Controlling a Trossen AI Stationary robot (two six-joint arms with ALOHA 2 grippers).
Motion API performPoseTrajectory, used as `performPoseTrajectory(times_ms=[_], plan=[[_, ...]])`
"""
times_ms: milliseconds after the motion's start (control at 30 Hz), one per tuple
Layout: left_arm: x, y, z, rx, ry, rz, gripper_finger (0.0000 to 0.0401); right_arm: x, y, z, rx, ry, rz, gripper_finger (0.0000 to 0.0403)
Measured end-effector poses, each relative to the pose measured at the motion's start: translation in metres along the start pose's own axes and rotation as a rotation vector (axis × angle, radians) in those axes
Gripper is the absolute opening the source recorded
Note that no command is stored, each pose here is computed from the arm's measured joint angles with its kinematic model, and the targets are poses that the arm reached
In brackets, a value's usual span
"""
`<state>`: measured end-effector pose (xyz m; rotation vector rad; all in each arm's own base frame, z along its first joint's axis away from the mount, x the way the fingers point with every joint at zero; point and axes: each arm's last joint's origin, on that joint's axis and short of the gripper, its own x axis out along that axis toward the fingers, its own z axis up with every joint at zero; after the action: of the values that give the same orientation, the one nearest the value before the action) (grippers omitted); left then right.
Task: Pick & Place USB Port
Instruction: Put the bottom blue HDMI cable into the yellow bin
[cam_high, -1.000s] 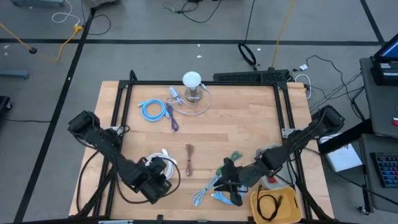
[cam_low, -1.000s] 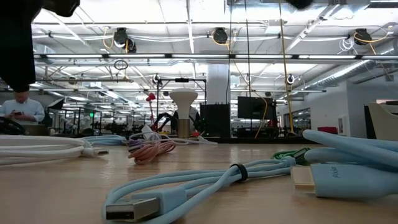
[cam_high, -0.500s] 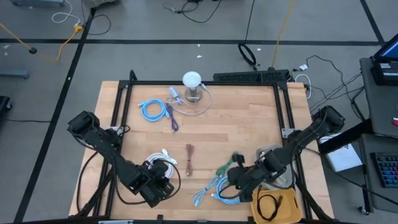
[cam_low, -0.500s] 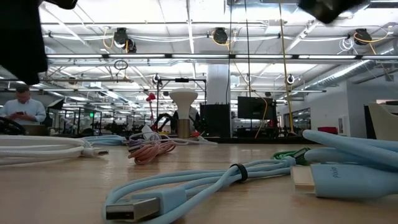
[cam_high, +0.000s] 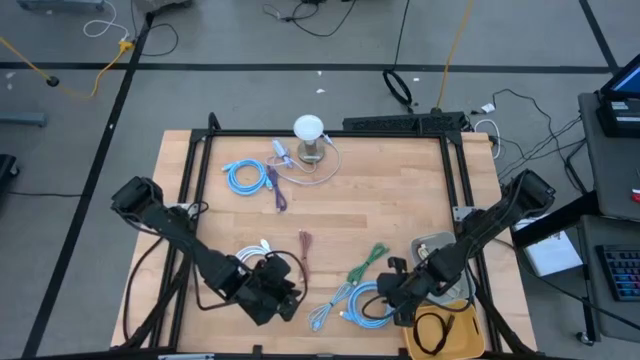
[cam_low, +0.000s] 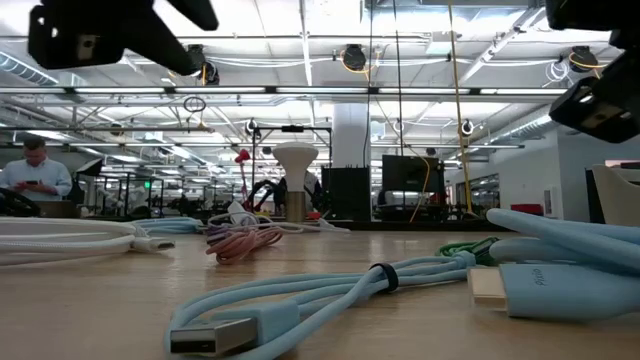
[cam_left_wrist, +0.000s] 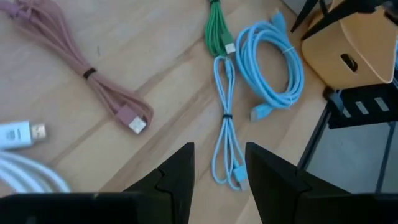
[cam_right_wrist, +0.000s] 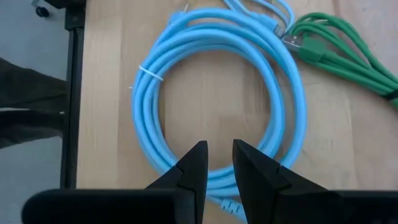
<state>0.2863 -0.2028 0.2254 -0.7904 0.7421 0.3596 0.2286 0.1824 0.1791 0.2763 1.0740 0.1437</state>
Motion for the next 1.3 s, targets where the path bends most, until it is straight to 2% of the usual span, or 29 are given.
performPoseTrajectory(times_ms=[333,600,767,933,1033,1167,1300], plan=[[0.002,0.000,0.004,0.009,-0.006,-0.009,0.0145,0.001,-0.009,0.002,-0.042,-0.031,-0.094,0.0071],[0.002,0.000,0.004,0.009,-0.005,-0.008,0.0145,0.020,-0.021,0.006,-0.068,0.047,-0.104,0.0077],[0.001,-0.001,0.003,0.012,-0.003,-0.010,0.0145,0.038,-0.023,0.006,-0.049,0.101,-0.040,0.0133],[0.000,-0.001,0.001,0.018,0.001,-0.009,0.0145,0.044,-0.024,0.004,0.002,0.102,-0.077,0.0211],[0.000,-0.001,0.000,0.023,0.001,-0.010,0.0145,0.045,-0.026,0.004,0.017,0.090,-0.112,0.0242],[0.000,-0.001,0.001,0.028,0.000,-0.009,0.0145,0.045,-0.030,0.005,0.036,0.054,-0.184,0.0252],[0.000,-0.001,0.001,0.039,0.000,-0.009,0.0145,0.046,-0.033,0.003,0.030,0.038,-0.237,0.0233]])
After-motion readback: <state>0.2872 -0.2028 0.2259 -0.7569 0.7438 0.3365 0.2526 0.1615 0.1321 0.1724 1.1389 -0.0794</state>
